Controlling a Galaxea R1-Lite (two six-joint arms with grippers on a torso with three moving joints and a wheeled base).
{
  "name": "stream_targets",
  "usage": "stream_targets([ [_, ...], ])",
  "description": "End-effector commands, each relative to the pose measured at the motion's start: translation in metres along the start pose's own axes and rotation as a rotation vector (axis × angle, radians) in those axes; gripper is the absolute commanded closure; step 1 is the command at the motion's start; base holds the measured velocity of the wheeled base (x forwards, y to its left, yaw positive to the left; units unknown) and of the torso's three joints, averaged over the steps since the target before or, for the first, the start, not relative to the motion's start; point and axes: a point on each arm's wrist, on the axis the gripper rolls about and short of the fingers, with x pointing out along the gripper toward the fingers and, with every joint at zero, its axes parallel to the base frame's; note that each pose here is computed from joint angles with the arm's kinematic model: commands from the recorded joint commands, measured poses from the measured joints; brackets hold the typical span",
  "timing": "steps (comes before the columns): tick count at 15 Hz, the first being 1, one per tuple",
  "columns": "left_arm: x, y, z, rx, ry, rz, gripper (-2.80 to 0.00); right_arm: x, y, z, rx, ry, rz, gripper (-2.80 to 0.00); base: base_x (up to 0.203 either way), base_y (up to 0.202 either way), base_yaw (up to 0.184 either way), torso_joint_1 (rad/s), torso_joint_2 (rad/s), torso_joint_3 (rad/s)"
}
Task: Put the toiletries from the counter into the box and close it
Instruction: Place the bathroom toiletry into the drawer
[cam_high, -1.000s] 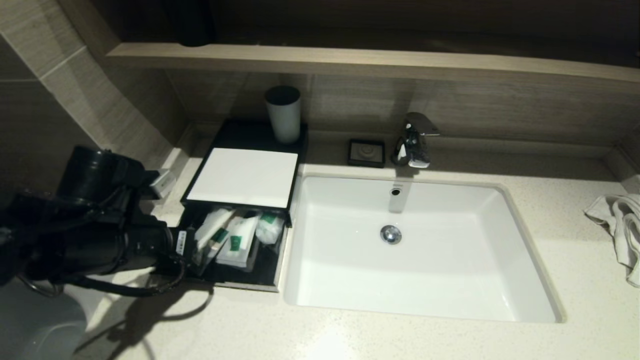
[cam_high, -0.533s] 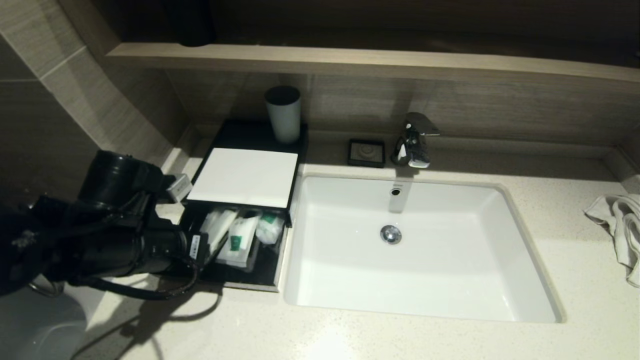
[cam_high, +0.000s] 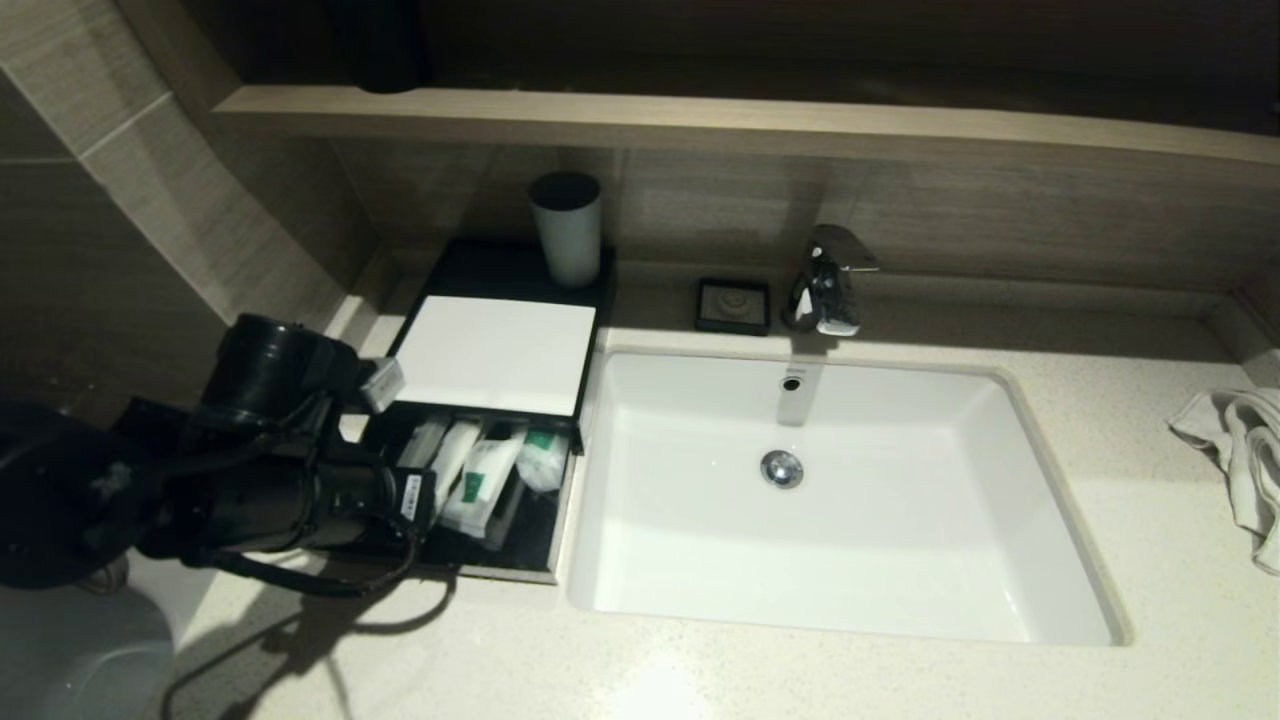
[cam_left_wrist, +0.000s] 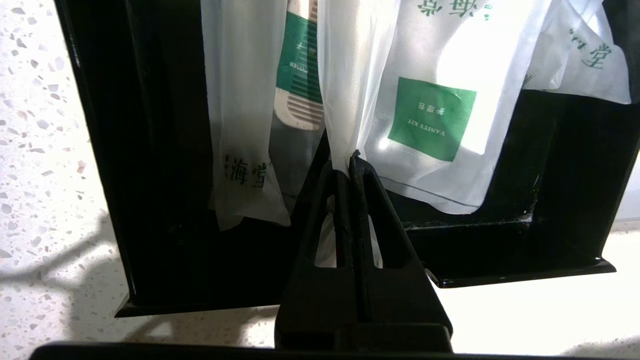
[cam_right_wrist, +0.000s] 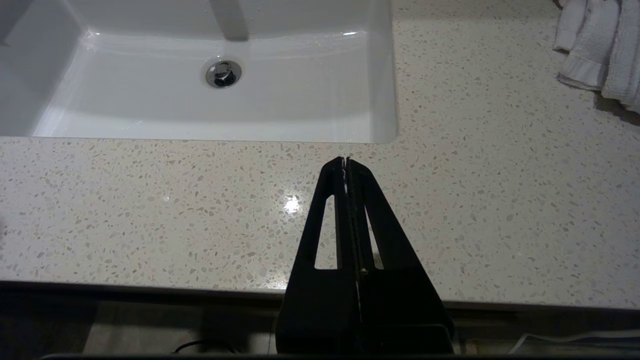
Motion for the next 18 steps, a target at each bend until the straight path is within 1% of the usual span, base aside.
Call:
stream_targets([
  [1, 0.007, 0.000, -0.002, 0.000, 0.022, 0.004, 0.00, 0.000, 0.000, 0.000, 0.000, 0.000, 0.000, 0.00, 0.000, 0.000, 0.000, 0.000, 0.00, 0.000],
  [9, 0.013, -0.001, 0.003, -0.001, -0.018, 0.000, 0.00, 0.000, 0.000, 0.000, 0.000, 0.000, 0.000, 0.00, 0.000, 0.000, 0.000, 0.000, 0.00, 0.000],
  [11, 0.013, -0.001, 0.004, -0.016, -0.034, -0.002, 0.00, 0.000, 0.000, 0.000, 0.000, 0.000, 0.000, 0.00, 0.000, 0.000, 0.000, 0.000, 0.00, 0.000],
  [12, 0.012, -0.001, 0.005, -0.016, -0.040, -0.003, -2.80, 0.000, 0.000, 0.000, 0.000, 0.000, 0.000, 0.00, 0.000, 0.000, 0.000, 0.000, 0.00, 0.000],
  [15, 0.007, -0.001, 0.009, -0.017, -0.080, -0.010, -2.80, 0.000, 0.000, 0.000, 0.000, 0.000, 0.000, 0.00, 0.000, 0.000, 0.000, 0.000, 0.00, 0.000],
  [18, 0.000, -0.001, 0.010, -0.020, -0.102, -0.013, -2.80, 0.000, 0.000, 0.000, 0.000, 0.000, 0.000, 0.00, 0.000, 0.000, 0.000, 0.000, 0.00, 0.000],
])
